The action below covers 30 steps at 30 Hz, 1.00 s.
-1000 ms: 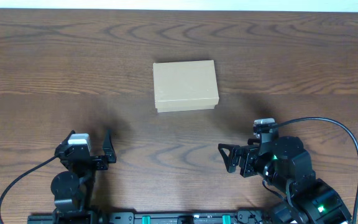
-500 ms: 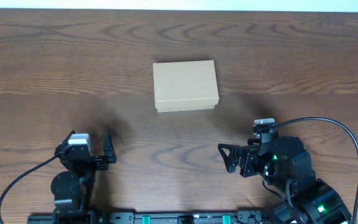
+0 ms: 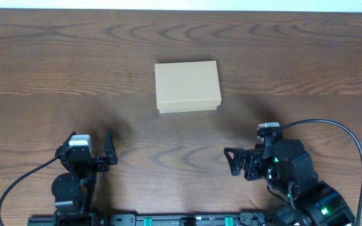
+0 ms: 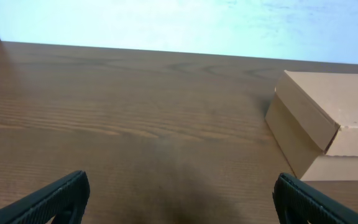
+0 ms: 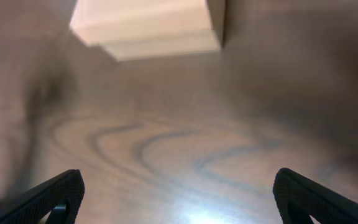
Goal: Pack container
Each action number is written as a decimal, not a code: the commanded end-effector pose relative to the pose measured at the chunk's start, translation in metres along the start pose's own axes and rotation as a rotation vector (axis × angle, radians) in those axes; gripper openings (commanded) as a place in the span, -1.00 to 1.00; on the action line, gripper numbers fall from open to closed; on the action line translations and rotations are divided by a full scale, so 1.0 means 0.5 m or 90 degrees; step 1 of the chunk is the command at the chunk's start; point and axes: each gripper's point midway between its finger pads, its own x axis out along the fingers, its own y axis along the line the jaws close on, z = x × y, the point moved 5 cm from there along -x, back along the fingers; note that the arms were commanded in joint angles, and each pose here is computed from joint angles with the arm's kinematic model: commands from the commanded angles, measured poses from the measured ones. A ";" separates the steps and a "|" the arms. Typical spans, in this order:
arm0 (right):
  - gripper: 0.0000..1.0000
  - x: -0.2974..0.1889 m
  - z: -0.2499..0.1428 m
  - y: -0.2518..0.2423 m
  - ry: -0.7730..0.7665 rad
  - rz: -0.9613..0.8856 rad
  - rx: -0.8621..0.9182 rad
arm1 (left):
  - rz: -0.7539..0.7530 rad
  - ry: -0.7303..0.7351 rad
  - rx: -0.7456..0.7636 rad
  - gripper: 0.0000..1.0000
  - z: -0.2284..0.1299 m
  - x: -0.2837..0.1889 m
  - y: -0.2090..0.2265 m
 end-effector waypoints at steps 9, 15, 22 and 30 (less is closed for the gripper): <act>0.99 0.040 -0.022 -0.036 -0.229 0.030 -0.125 | 0.008 0.015 0.003 0.91 -0.022 0.006 0.005; 0.98 0.092 -0.075 -0.067 -0.262 0.044 -0.124 | 0.008 0.015 0.003 0.91 -0.022 0.006 0.005; 0.98 0.072 -0.062 -0.057 -0.316 0.039 -0.233 | 0.008 0.015 0.003 0.91 -0.022 0.006 0.005; 0.99 0.068 -0.064 -0.047 -0.322 0.057 -0.243 | 0.008 0.015 0.003 0.91 -0.022 0.006 0.005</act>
